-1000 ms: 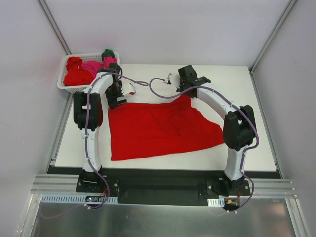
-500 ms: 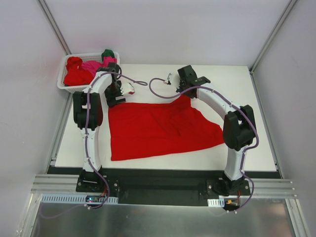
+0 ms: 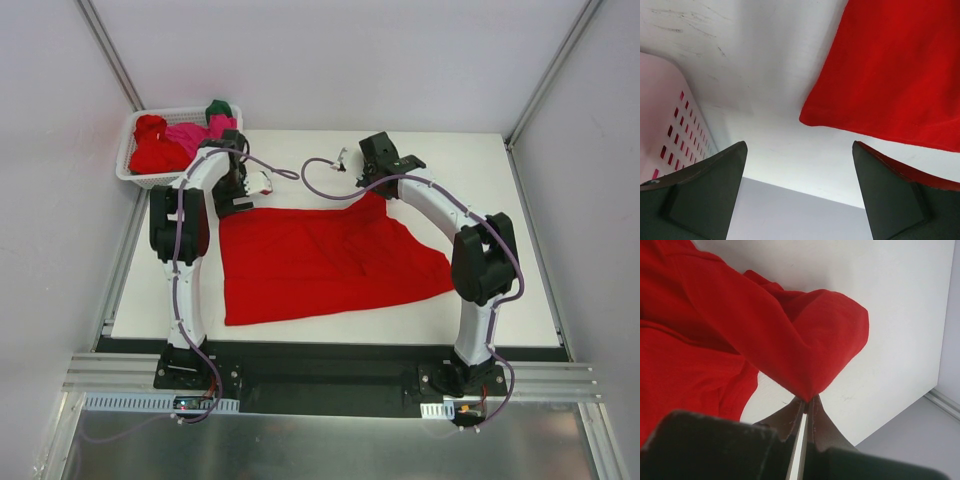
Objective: Fold and stack the t-shirts
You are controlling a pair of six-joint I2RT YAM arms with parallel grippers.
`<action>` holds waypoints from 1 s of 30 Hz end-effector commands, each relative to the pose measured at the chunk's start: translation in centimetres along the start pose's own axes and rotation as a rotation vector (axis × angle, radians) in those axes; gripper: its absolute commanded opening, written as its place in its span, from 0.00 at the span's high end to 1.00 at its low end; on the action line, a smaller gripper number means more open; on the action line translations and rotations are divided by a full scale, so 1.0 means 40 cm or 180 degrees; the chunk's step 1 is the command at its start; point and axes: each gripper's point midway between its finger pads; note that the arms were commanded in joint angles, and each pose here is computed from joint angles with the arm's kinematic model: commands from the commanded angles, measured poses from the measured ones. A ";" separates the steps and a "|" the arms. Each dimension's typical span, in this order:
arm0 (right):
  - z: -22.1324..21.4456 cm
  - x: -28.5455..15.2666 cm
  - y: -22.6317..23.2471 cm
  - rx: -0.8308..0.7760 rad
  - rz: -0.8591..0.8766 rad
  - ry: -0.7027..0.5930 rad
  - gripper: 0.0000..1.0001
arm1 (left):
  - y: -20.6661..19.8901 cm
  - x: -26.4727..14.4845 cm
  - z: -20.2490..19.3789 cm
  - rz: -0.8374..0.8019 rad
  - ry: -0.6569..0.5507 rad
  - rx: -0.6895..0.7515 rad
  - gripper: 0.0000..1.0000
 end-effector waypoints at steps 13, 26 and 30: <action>0.039 -0.028 -0.030 0.0082 -0.0077 -0.0124 0.99 | -0.149 0.101 -0.036 -0.0484 0.0374 0.0003 0.13; 0.043 -0.034 -0.023 0.0056 -0.0065 -0.0134 0.99 | -0.199 0.097 -0.039 -0.0810 0.0306 -0.0125 0.16; 0.037 -0.039 -0.024 0.0050 -0.0074 -0.0119 0.99 | -0.134 0.089 -0.021 -0.0564 0.0257 -0.0312 0.17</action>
Point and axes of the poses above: each gripper's point midway between its finger pads, its own x axis out along the fingers, its own y axis along the line the jaws close on, z = x × y, and after that the axes turned 14 degrees about -x, right-handed
